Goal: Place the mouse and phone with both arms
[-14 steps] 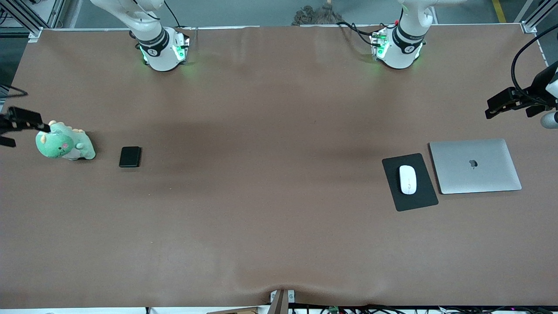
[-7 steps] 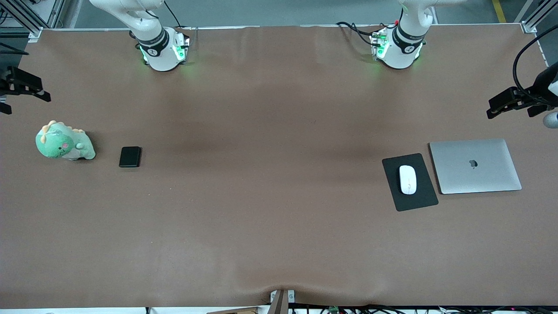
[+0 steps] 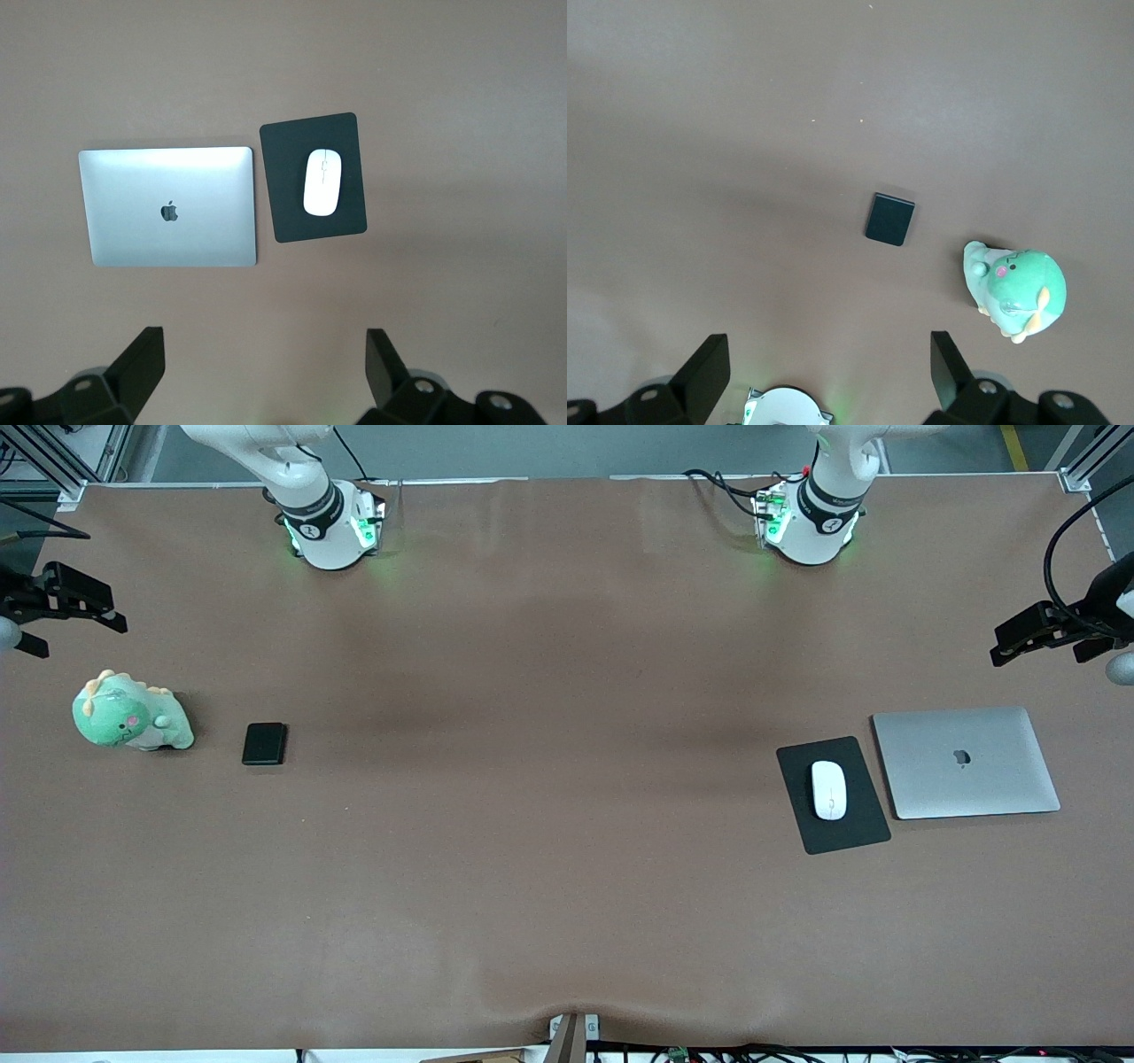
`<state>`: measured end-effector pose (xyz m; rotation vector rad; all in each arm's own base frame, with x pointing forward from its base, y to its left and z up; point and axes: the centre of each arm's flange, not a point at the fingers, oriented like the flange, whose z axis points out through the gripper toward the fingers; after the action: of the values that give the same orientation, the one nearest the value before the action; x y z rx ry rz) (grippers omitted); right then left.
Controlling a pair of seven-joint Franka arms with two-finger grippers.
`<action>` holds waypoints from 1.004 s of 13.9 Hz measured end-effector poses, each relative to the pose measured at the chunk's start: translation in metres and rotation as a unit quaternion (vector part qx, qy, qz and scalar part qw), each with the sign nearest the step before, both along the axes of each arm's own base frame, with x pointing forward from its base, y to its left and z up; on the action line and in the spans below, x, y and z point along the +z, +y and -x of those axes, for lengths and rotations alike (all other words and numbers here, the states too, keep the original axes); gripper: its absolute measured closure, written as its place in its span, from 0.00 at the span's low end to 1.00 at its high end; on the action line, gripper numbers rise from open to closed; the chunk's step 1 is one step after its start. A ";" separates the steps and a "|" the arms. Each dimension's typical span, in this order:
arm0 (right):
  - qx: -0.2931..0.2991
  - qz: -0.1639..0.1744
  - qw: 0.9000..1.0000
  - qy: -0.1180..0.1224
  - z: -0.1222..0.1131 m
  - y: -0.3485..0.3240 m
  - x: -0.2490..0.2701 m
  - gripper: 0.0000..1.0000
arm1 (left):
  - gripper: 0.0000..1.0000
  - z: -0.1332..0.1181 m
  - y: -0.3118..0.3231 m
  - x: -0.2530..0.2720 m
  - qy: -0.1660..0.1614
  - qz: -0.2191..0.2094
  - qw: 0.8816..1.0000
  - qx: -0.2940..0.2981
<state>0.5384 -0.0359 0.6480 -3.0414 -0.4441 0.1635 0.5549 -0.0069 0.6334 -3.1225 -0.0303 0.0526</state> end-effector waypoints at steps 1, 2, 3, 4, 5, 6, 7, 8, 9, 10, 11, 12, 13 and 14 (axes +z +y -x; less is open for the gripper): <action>-0.003 0.000 1.000 0.001 0.003 -0.003 0.000 0.00 | 0.00 0.000 0.000 0.000 0.000 0.000 1.000 0.000; -0.004 0.000 1.000 -0.001 0.006 -0.004 -0.001 0.00 | 0.00 0.000 -0.001 0.000 0.000 0.000 1.000 -0.001; -0.003 0.001 1.000 -0.007 0.010 -0.003 -0.002 0.00 | 0.00 0.000 -0.001 -0.001 0.001 0.000 1.000 -0.001; -0.001 0.003 1.000 -0.012 0.013 -0.001 -0.002 0.00 | 0.00 -0.001 -0.001 -0.002 0.002 0.000 1.000 -0.001; 0.001 0.004 1.000 -0.015 0.017 0.000 -0.002 0.00 | 0.00 -0.001 -0.001 -0.003 0.002 0.000 1.000 -0.001; 0.001 0.006 1.000 -0.018 0.019 0.001 -0.001 0.00 | 0.00 -0.002 -0.001 -0.003 0.003 0.000 1.000 -0.001; 0.001 0.007 1.000 -0.019 0.020 0.000 -0.001 0.00 | 0.00 -0.002 -0.001 -0.003 0.003 0.000 1.000 -0.001; 0.001 0.008 1.000 -0.020 0.020 0.000 -0.001 0.00 | 0.00 -0.002 -0.001 -0.004 0.003 0.000 1.000 -0.001; 0.001 0.008 1.000 -0.021 0.019 0.000 0.000 0.00 | 0.00 -0.002 0.000 -0.003 0.003 0.000 1.000 0.000; 0.001 0.008 1.000 -0.021 0.019 0.000 0.000 0.00 | 0.00 -0.002 0.000 -0.004 0.003 0.000 1.000 0.000; 0.001 0.008 1.000 -0.021 0.019 -0.001 0.000 0.00 | 0.00 -0.002 0.000 -0.003 0.003 0.000 1.000 0.000; 0.000 0.008 1.000 -0.021 0.019 -0.001 0.000 0.00 | 0.00 -0.002 0.001 -0.003 0.003 0.000 1.000 0.001; 0.000 0.009 1.000 -0.021 0.019 -0.002 0.000 0.00 | 0.00 -0.002 0.001 -0.003 0.002 0.000 1.000 0.002; -0.001 0.009 1.000 -0.021 0.019 -0.002 0.000 0.00 | 0.00 -0.002 0.001 -0.002 0.002 0.000 1.000 0.002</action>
<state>0.5190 -0.0378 0.6478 -3.0676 -0.4458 0.1028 0.5568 -0.0057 0.6312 -3.1224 -0.0372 0.0580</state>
